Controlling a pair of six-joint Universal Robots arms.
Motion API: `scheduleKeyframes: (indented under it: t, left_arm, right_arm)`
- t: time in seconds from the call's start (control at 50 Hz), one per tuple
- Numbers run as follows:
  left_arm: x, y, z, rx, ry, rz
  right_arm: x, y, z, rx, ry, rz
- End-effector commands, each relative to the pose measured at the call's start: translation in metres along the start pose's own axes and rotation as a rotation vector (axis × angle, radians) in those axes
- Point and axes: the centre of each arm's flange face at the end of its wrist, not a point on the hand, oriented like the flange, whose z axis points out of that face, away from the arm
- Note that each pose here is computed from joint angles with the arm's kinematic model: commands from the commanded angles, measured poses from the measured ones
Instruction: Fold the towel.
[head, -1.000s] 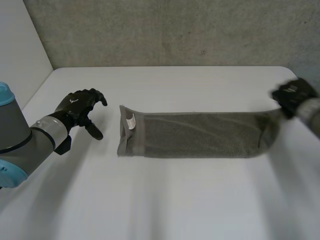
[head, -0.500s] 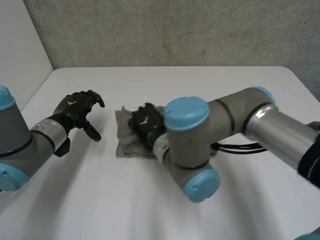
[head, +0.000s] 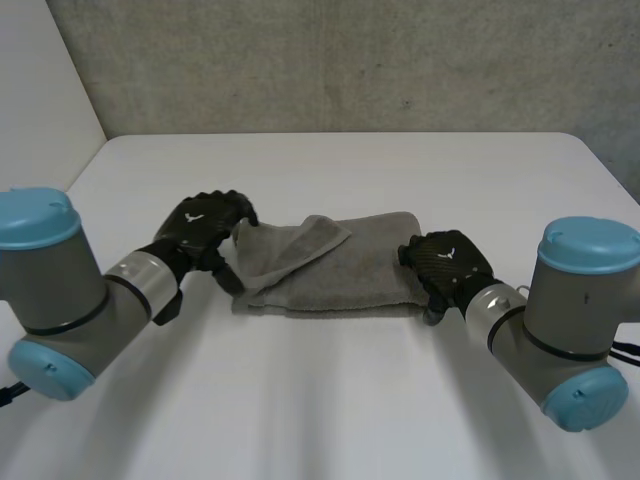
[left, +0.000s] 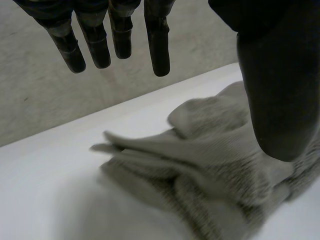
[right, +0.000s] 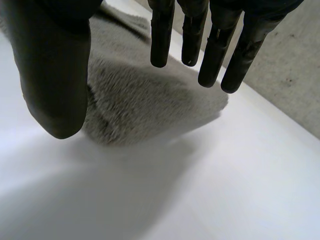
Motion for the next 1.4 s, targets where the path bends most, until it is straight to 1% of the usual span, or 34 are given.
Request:
scheduleKeyframes:
  t: [0.02,0.04,0.1,0.14,0.24,0.28,0.3,0.34,0.36,0.38,0.4,0.44,0.46,0.5,0.56,0.6,0.68,0.72,0.84,0.88,0.92,0.96,1.06,1.12,1.16,1.22,1.26,1.28,1.32,1.34,1.36,1.38,1.4]
  left_arm:
    - [0.033,0.003,0.014,0.035,0.090,0.022]
    - [0.039,0.004,0.019,0.038,0.105,0.026]
    - [0.044,0.005,0.026,0.042,0.115,0.030]
    - [0.049,0.012,0.037,0.036,0.129,0.035]
    - [0.052,0.016,0.051,0.045,0.135,0.040]
    - [0.045,0.022,0.067,0.050,0.069,0.040]
    - [0.045,0.022,0.067,0.050,0.068,0.040]
    - [0.035,0.021,0.077,0.067,-0.021,0.040]
    - [0.035,0.021,0.077,0.067,-0.021,0.040]
    - [0.029,0.021,0.081,0.070,-0.068,0.037]
    - [0.029,0.021,0.081,0.070,-0.069,0.037]
    - [0.015,0.021,0.083,0.071,-0.149,0.017]
    - [0.015,0.021,0.084,0.071,-0.149,0.017]
    - [0.003,0.023,0.083,0.068,-0.208,-0.014]
    - [-0.004,0.022,0.081,0.065,-0.235,-0.035]
    - [-0.015,0.020,0.075,0.063,-0.282,-0.077]
    - [-0.016,0.016,0.066,0.062,-0.285,-0.108]
    - [-0.010,0.017,0.057,0.049,-0.272,-0.133]
    - [0.000,0.016,0.041,0.027,-0.255,-0.140]
    - [0.009,0.013,0.032,0.024,-0.220,-0.137]
    - [0.009,0.013,0.032,0.024,-0.220,-0.137]
    - [0.016,0.001,0.024,0.048,-0.199,-0.134]
    - [0.014,-0.012,0.014,0.074,-0.204,-0.133]
    - [0.013,-0.018,0.009,0.086,-0.203,-0.133]
    - [0.013,-0.020,0.007,0.089,-0.203,-0.133]
    - [0.010,-0.024,0.002,0.097,-0.207,-0.132]
    - [0.008,-0.028,0.000,0.106,-0.209,-0.131]
    - [0.006,-0.032,-0.002,0.119,-0.213,-0.132]
    - [0.005,-0.036,-0.004,0.129,-0.217,-0.131]
    - [0.003,-0.040,-0.006,0.138,-0.223,-0.131]
    - [0.003,-0.040,-0.006,0.138,-0.223,-0.131]
    - [0.002,-0.042,-0.007,0.146,-0.224,-0.132]
    - [0.002,-0.042,-0.007,0.146,-0.224,-0.132]
  right_arm:
    - [-0.003,0.004,0.001,0.001,-0.001,0.013]
    - [-0.002,0.004,0.001,0.007,0.001,0.019]
    - [-0.004,0.005,0.003,0.016,0.001,0.025]
    - [-0.004,0.007,0.003,0.013,0.000,0.026]
    - [-0.006,0.008,0.001,0.011,-0.002,0.026]
    - [-0.006,0.009,0.001,0.014,-0.002,0.026]
    - [-0.006,0.009,0.001,0.019,-0.001,0.023]
    - [-0.007,0.009,0.000,0.019,0.001,0.020]
    - [-0.007,0.010,0.000,0.023,0.001,0.016]
    - [-0.007,0.010,0.000,0.023,0.001,0.016]
    - [-0.007,0.010,0.000,0.024,0.003,0.014]
    - [-0.008,0.010,0.001,0.025,0.002,0.012]
    - [-0.008,0.011,0.001,0.026,0.001,0.011]
    - [-0.009,0.011,0.001,0.026,-0.001,0.009]
    - [-0.010,0.011,0.001,0.032,0.000,0.008]
    - [-0.010,0.011,0.001,0.037,0.002,0.005]
    - [-0.011,0.013,0.002,0.039,0.008,0.002]
    - [-0.011,0.015,0.003,0.035,0.010,0.003]
    - [-0.011,0.017,0.004,0.036,0.012,0.002]
    - [-0.012,0.018,0.004,0.032,0.012,0.002]
    - [-0.012,0.018,0.005,0.036,0.012,0.001]
    - [-0.011,0.017,0.005,0.035,0.013,0.001]
    - [-0.007,0.018,0.000,0.021,0.010,0.004]
    - [-0.010,0.018,-0.011,0.000,0.002,-0.022]
    - [0.002,0.018,-0.023,-0.036,0.024,-0.065]
    - [0.014,0.022,-0.028,-0.072,0.047,-0.089]
    - [0.034,0.031,-0.039,-0.155,0.073,-0.153]
    - [0.034,0.031,-0.039,-0.155,0.073,-0.154]
    - [0.046,0.030,-0.047,-0.209,0.064,-0.256]
    - [0.046,0.030,-0.047,-0.210,0.064,-0.257]
    - [0.050,0.027,-0.051,-0.230,0.052,-0.303]
    - [0.050,0.027,-0.051,-0.230,0.051,-0.303]
    - [0.052,0.021,-0.053,-0.231,0.044,-0.342]
